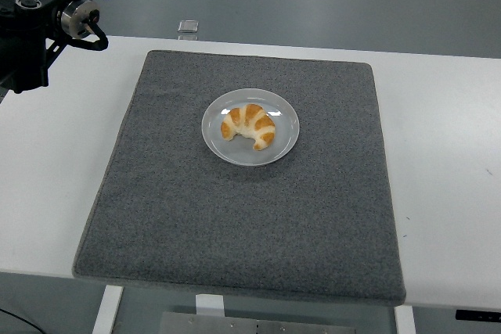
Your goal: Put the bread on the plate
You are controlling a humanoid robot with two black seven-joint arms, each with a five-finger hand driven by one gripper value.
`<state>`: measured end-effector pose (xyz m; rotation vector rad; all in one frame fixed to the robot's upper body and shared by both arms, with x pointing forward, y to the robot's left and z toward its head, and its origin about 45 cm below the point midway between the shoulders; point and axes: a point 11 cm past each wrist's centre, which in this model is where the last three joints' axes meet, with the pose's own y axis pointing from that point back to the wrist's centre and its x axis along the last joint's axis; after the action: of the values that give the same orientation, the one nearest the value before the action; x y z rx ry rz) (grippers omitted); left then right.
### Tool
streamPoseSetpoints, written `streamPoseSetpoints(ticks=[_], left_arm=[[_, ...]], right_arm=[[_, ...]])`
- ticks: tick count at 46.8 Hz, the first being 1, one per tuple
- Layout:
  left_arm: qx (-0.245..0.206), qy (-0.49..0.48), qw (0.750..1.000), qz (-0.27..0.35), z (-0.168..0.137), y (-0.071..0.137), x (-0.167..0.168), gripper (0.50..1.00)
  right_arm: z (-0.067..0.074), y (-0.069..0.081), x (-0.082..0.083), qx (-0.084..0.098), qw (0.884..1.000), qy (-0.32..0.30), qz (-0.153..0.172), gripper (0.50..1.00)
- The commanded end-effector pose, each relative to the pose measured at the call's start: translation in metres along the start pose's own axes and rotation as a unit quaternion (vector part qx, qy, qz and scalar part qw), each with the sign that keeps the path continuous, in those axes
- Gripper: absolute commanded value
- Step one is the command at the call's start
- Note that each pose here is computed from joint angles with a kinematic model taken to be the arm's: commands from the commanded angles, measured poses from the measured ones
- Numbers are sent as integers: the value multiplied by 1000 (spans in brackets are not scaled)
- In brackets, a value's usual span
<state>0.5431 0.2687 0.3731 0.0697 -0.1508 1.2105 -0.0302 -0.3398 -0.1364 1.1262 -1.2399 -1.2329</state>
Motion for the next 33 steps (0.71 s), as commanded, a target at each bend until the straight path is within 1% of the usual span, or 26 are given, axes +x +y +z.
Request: streamPoseSetpoints(ticks=[1,5,9,15,22,25,33], left_arm=[[3,59,998,27,-12,6,11,1000],[-8,133,990,56,-23,13,21,1000],[-28,215,972,89,-36,22,33,1000],[-54,298,945,125,-57,38,48,1000],[-78,375,911,150,-85,57,56,1000],[-75,390,904,157,-98,63,54,1000],[-51,403,898,170,-127,69,41,1000]], right_arm=[[0,0,0,0,1000,0,0,952],[0,0,0,0,1000,0,0,952],[0,0,0,0,1000,0,0,952],[0,0,0,0,1000,0,0,952],[0,0,0,0,1000,0,0,952],[0,0,0,0,1000,0,0,952],[0,0,0,0,1000,0,0,952]])
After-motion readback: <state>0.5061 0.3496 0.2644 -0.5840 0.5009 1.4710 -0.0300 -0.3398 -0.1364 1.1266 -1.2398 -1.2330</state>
